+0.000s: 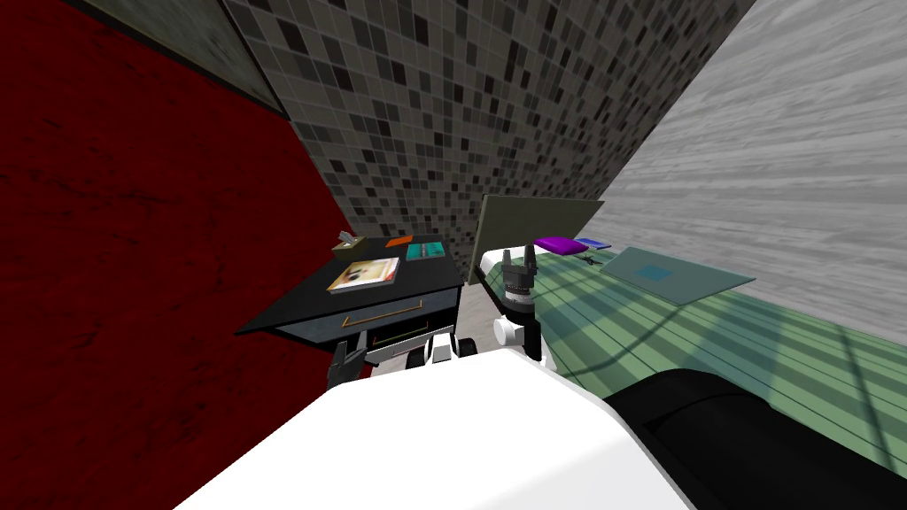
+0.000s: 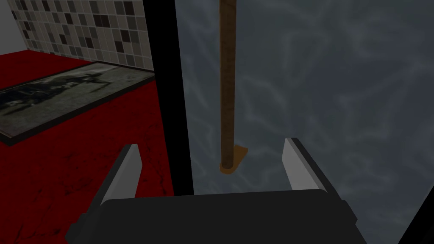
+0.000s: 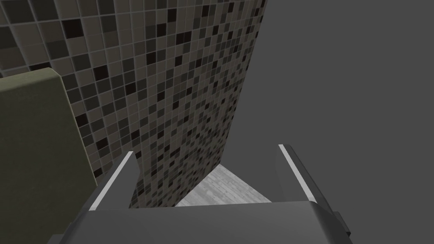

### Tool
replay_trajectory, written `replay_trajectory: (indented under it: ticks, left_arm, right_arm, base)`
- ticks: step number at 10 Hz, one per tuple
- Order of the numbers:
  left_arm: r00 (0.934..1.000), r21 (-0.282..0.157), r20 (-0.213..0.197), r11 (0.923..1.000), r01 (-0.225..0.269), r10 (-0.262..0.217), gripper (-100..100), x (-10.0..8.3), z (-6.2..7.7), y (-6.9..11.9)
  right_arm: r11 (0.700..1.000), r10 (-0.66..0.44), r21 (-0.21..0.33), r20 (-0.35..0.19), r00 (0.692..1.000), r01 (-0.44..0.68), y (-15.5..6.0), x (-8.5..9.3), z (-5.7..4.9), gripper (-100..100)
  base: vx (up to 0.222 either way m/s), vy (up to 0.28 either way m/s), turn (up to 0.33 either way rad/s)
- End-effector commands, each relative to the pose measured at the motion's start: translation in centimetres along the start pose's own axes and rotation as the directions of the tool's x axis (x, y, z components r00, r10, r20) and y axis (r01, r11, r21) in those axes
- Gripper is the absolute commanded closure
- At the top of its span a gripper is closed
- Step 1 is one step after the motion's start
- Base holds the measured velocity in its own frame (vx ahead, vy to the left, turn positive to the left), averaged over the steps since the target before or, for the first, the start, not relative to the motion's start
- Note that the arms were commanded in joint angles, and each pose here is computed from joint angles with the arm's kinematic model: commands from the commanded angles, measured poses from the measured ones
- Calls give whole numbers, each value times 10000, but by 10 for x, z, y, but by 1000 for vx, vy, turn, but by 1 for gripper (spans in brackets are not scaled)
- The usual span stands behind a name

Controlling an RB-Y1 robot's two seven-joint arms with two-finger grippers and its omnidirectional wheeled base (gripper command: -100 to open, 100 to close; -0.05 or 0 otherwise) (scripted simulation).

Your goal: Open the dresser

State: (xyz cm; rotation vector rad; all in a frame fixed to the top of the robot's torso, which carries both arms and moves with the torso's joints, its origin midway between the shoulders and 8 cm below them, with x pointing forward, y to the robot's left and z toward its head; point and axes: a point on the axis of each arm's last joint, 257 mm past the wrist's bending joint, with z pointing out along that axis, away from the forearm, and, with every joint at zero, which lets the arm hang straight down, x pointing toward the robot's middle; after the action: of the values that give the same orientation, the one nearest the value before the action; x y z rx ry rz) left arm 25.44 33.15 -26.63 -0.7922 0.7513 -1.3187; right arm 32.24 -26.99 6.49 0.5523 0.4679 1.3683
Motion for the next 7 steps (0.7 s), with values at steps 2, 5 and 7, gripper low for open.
replay_trajectory:
  ticks: [2, 5, 7]
  left_arm:
    - [10000, -4, 1, 10000, 0, 0, -100, 0, 0, 0]
    - [10000, -4, 1, 10000, 0, 0, -100, 0, 0, 0]
    - [9991, 88, 168, 9992, 392, -393, -100, 0, 13, 2]
  right_arm:
    - [10000, 0, 0, 0, 10000, 0, 0, 0, 0, 0]
    - [10000, 0, 0, 0, 10000, 0, 0, 0, 0, 0]
    - [10000, 1, 0, 1, 10000, -1, 0, 0, 0, 0]
  base:
    - [-3, 4, -12]
    - [1, -2, 5]
    - [23, -121, 37]
